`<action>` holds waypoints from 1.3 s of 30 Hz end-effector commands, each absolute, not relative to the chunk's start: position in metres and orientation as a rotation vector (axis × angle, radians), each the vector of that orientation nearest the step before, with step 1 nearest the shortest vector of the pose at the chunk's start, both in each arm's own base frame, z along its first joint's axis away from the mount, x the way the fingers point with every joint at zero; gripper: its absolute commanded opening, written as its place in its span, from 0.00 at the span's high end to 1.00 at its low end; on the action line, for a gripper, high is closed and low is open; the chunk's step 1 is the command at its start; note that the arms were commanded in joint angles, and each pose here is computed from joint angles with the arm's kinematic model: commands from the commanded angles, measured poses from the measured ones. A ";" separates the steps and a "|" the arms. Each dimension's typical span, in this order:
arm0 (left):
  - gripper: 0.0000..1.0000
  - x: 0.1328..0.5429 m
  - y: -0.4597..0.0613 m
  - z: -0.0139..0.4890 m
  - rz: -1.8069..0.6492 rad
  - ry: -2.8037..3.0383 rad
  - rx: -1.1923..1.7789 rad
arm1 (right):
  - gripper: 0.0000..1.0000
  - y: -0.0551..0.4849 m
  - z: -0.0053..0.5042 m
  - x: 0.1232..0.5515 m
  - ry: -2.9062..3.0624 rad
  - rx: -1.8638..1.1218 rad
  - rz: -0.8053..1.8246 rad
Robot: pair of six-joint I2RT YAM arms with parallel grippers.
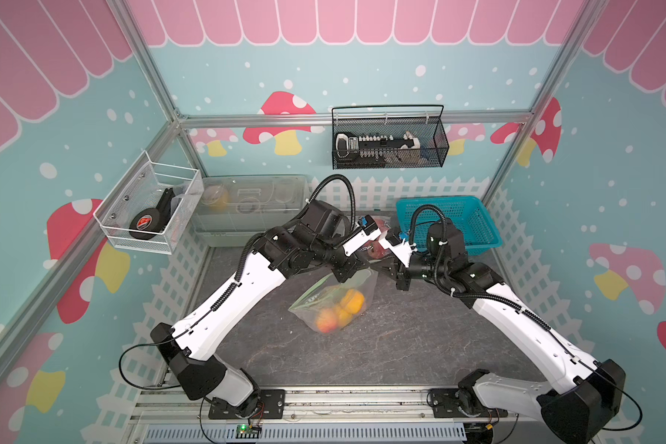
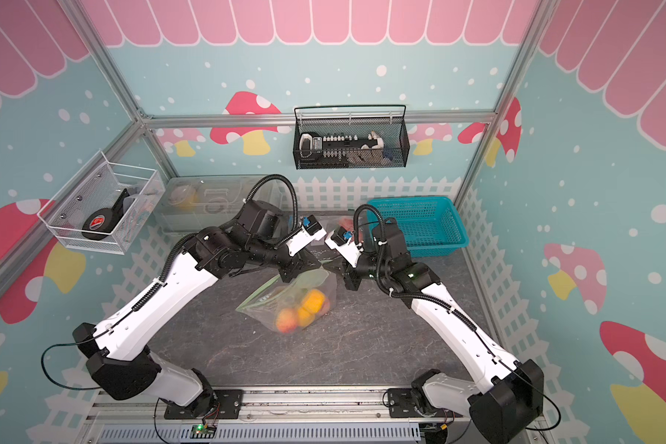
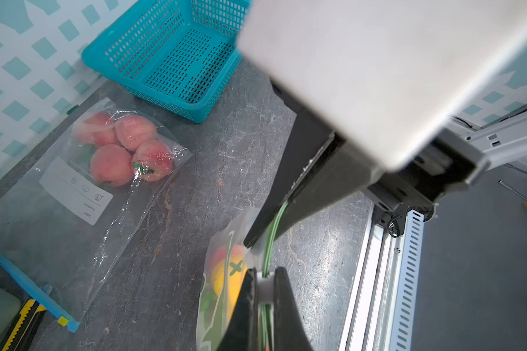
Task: Place the peach in a zip-top bag and seal the zipper
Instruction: Zip the zipper on the zipper food storage bag.
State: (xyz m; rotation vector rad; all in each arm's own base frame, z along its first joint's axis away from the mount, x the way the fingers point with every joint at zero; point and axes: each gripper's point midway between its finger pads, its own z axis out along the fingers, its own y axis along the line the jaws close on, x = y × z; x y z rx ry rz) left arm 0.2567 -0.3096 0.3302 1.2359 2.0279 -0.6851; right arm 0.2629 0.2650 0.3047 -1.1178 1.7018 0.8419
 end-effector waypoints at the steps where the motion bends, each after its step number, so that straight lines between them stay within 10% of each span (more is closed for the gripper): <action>1: 0.99 0.252 -0.290 0.334 -0.641 2.053 1.212 | 1.00 0.252 0.307 0.278 1.736 -1.021 0.753; 39: 0.98 0.245 -0.258 0.333 -0.593 2.078 1.132 | 1.00 0.199 0.305 0.307 1.826 -0.695 0.467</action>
